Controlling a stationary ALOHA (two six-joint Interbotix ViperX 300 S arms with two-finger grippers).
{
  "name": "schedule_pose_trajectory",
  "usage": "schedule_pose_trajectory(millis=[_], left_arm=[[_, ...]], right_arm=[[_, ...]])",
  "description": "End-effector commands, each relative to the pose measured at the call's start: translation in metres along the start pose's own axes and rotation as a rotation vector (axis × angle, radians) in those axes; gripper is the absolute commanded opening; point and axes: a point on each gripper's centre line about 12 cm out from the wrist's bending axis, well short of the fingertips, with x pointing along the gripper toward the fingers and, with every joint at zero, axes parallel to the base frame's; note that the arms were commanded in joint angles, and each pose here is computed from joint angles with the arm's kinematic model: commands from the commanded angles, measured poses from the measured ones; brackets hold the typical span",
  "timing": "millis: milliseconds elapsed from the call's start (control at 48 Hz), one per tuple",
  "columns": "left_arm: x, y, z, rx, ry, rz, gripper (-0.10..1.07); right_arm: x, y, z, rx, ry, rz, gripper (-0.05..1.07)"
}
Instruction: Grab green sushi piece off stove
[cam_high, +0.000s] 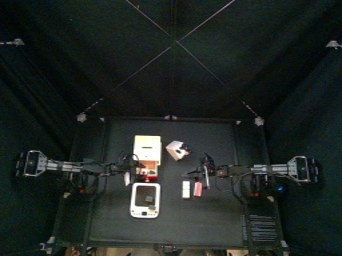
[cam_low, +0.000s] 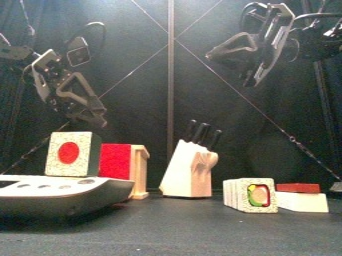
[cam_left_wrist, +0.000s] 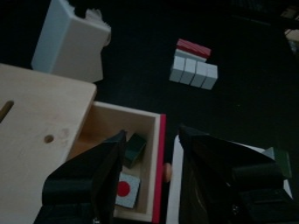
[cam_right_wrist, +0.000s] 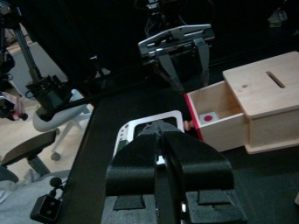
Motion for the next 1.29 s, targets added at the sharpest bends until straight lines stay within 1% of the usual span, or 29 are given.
schedule_pose_trajectory(millis=[0, 125, 229, 458, 604, 771, 896, 958, 1167, 1271], left_arm=[[0.002, -0.009, 0.017, 0.019, -0.039, -0.030, 0.87], [0.003, -0.027, 0.025, 0.053, -0.042, -0.088, 0.86], [0.003, -0.037, 0.025, 0.087, -0.014, -0.122, 0.86], [0.010, -0.054, 0.016, 0.128, 0.126, -0.168, 0.86], [0.015, -0.069, 0.009, 0.155, 0.171, -0.211, 0.86], [0.020, -0.084, -0.002, 0.185, 0.212, -0.250, 0.86], [0.021, -0.093, -0.013, 0.210, 0.244, -0.276, 0.86], [0.023, -0.097, -0.015, 0.216, 0.249, -0.284, 0.86], [0.035, -0.101, -0.028, 0.224, 0.273, -0.286, 0.86], [0.041, -0.102, -0.031, 0.229, 0.276, -0.285, 0.86]], right_arm=[[0.002, 0.003, 0.013, -0.006, -0.040, 0.013, 0.37], [0.002, 0.003, 0.013, -0.008, -0.040, 0.013, 0.37], [0.001, 0.003, 0.012, -0.005, -0.039, 0.012, 0.37], [0.001, 0.003, 0.012, -0.005, -0.039, 0.012, 0.37], [0.002, 0.003, 0.011, -0.004, -0.036, 0.011, 0.37], [0.003, 0.002, 0.011, -0.003, -0.033, 0.010, 0.37], [0.003, 0.002, 0.011, -0.003, -0.034, 0.011, 0.37], [0.003, 0.002, 0.011, -0.003, -0.033, 0.010, 0.37], [0.004, 0.002, 0.010, -0.003, -0.031, 0.010, 0.37], [0.004, 0.002, 0.010, -0.003, -0.031, 0.010, 0.37]])
